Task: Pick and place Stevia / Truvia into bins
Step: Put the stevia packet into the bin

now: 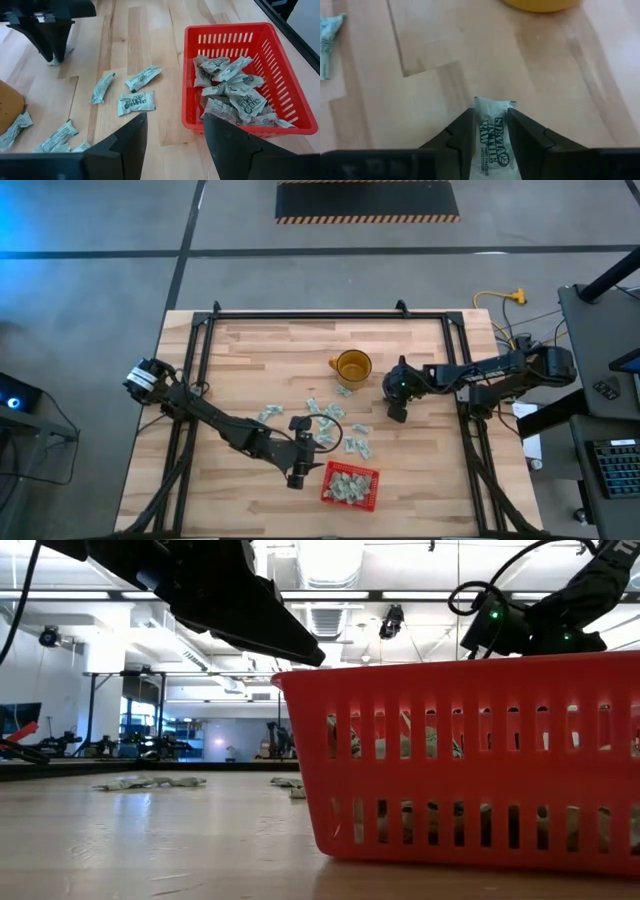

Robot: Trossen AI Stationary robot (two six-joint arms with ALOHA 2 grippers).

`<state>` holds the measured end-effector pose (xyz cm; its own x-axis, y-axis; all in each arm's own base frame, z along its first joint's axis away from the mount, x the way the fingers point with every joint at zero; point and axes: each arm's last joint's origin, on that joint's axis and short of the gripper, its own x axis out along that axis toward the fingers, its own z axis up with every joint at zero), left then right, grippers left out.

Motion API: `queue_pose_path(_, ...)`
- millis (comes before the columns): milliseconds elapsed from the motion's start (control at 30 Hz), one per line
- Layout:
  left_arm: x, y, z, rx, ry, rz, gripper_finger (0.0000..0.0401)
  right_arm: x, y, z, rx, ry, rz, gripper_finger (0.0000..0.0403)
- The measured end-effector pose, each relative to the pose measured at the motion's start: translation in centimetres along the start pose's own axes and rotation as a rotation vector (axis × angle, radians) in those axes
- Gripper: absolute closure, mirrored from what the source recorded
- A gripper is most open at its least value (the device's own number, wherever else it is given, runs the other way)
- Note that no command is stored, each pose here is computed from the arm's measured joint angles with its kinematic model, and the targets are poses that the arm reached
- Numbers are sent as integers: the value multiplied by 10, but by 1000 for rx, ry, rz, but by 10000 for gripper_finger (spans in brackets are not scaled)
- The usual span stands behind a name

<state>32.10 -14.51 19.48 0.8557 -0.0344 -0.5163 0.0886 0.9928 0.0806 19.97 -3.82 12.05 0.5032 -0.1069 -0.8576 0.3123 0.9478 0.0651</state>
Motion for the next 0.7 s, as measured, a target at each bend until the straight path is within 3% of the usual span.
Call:
queue_pose_path(467,0,1,-6,-19,17,2,223,-2,0,1,-51,-14,-5,386)
queue_pose_path(700,0,1,-8,-17,23,2,223,-19,13,11,-97,-106,42,393)
